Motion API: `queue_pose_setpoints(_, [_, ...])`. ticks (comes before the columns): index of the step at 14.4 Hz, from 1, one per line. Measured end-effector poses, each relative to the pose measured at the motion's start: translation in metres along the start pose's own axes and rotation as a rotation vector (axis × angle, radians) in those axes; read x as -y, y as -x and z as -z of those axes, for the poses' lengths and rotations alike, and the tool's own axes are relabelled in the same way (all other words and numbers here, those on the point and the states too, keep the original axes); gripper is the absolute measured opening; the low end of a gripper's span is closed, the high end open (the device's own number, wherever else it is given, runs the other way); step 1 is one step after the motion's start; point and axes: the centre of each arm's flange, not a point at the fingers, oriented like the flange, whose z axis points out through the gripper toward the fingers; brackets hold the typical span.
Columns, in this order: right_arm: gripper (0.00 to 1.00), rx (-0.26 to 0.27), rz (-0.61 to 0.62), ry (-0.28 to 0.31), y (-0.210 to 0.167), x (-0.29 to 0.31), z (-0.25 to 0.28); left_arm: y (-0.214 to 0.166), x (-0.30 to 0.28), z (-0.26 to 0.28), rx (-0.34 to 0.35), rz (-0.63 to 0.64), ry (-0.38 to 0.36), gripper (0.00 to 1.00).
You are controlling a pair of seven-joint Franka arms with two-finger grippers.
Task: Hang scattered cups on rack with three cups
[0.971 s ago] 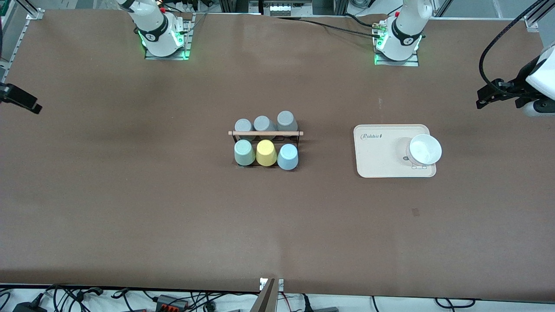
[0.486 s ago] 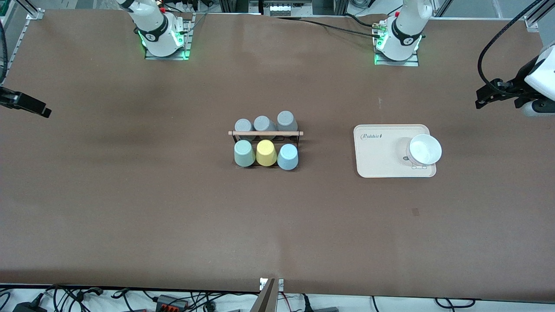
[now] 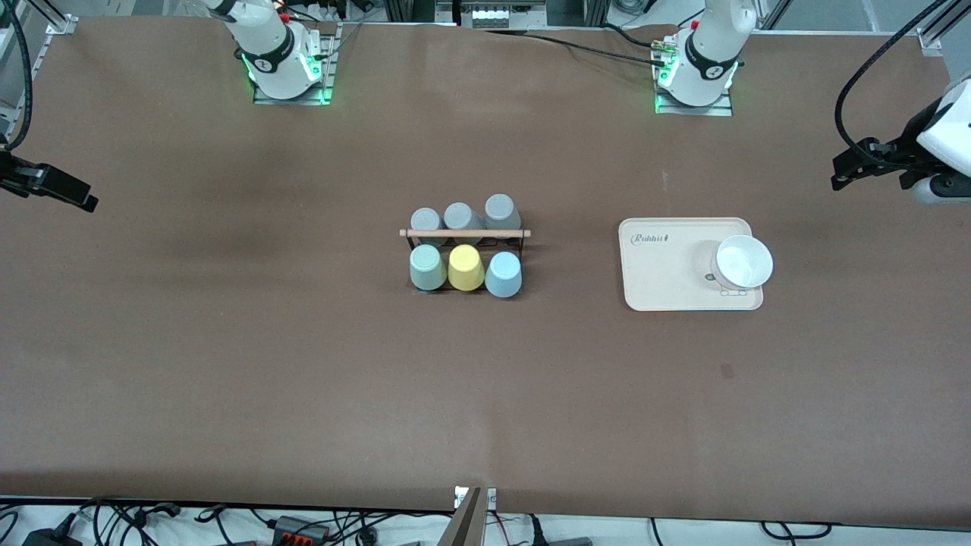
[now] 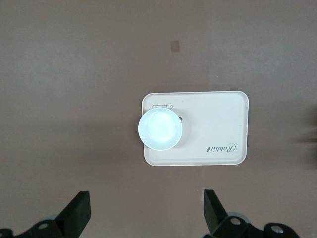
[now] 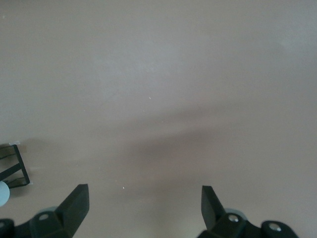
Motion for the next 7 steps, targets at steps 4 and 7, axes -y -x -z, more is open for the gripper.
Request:
queue_pose_setpoints(4, [1.0, -0.007, 0.025, -0.006, 0.0, 0.0105, -0.0031, 0.0, -0.0002, 0.0, 0.0, -0.001, 0.0, 1.0])
queue_pose_setpoints(7, [1.0, -0.006, 0.03, -0.007, -0.0005, 0.007, -0.0032, 0.0, -0.0003, 0.0, 0.0, -0.001, 0.0, 1.0])
